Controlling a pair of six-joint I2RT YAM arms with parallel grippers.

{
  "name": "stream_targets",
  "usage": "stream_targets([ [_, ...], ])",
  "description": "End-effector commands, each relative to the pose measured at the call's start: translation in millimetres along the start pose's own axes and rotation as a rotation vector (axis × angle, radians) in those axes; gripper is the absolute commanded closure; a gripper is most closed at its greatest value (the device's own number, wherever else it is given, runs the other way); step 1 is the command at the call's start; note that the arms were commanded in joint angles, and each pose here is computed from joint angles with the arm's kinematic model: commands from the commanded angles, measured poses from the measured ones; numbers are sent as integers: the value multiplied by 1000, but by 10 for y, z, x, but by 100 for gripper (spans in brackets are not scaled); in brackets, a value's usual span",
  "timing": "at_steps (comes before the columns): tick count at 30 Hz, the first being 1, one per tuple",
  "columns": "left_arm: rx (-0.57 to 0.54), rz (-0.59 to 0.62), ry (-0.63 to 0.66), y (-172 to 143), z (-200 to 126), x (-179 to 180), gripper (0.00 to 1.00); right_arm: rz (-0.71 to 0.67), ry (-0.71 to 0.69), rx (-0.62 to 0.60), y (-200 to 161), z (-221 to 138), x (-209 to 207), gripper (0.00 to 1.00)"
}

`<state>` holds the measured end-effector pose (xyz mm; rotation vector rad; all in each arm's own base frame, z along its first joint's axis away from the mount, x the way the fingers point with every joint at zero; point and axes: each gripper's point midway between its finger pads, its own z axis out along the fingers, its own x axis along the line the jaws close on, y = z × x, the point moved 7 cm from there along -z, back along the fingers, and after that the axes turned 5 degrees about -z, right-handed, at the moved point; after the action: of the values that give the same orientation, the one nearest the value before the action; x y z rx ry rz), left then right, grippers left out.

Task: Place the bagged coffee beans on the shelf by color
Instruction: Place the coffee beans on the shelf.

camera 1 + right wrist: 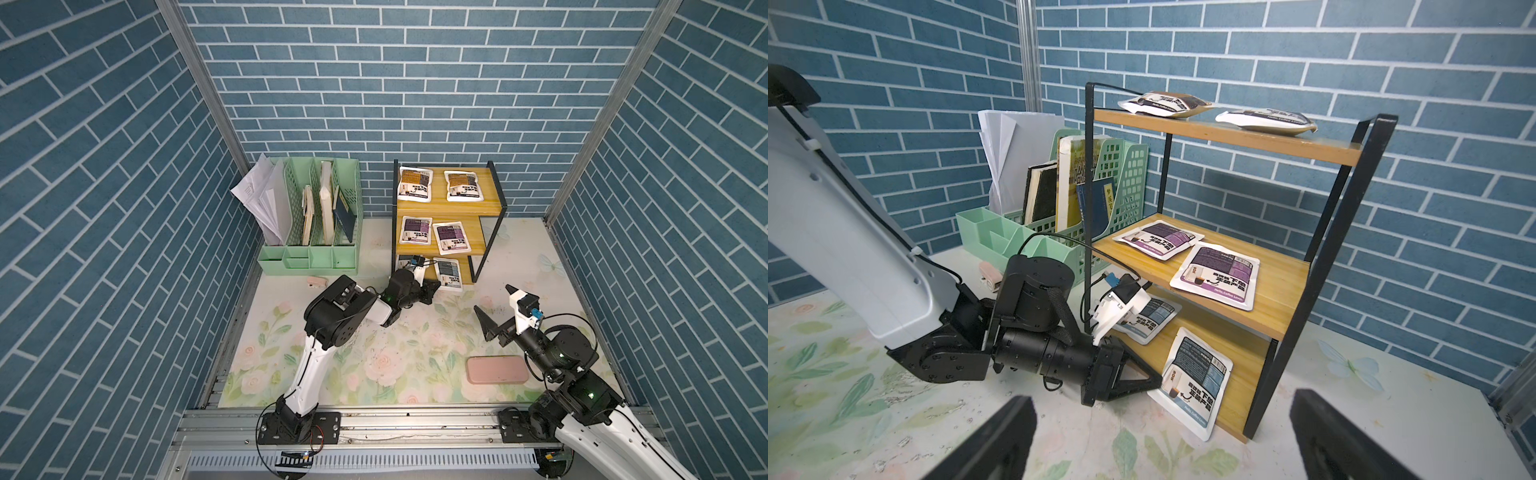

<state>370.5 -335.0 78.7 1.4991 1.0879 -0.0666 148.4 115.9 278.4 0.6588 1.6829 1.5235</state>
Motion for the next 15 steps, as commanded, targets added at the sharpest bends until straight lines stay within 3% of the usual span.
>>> stream_targets([
  [1,-17,-9,-7,65,52,20,100,38,-17,-11,-16,16,-10,0],
  [7,12,-113,-11,-23,99,108,100,55,-16,-29,-9,13,-5,0],
  [15,4,-168,-19,-6,116,141,100,61,-18,-46,17,-20,-11,0],
])
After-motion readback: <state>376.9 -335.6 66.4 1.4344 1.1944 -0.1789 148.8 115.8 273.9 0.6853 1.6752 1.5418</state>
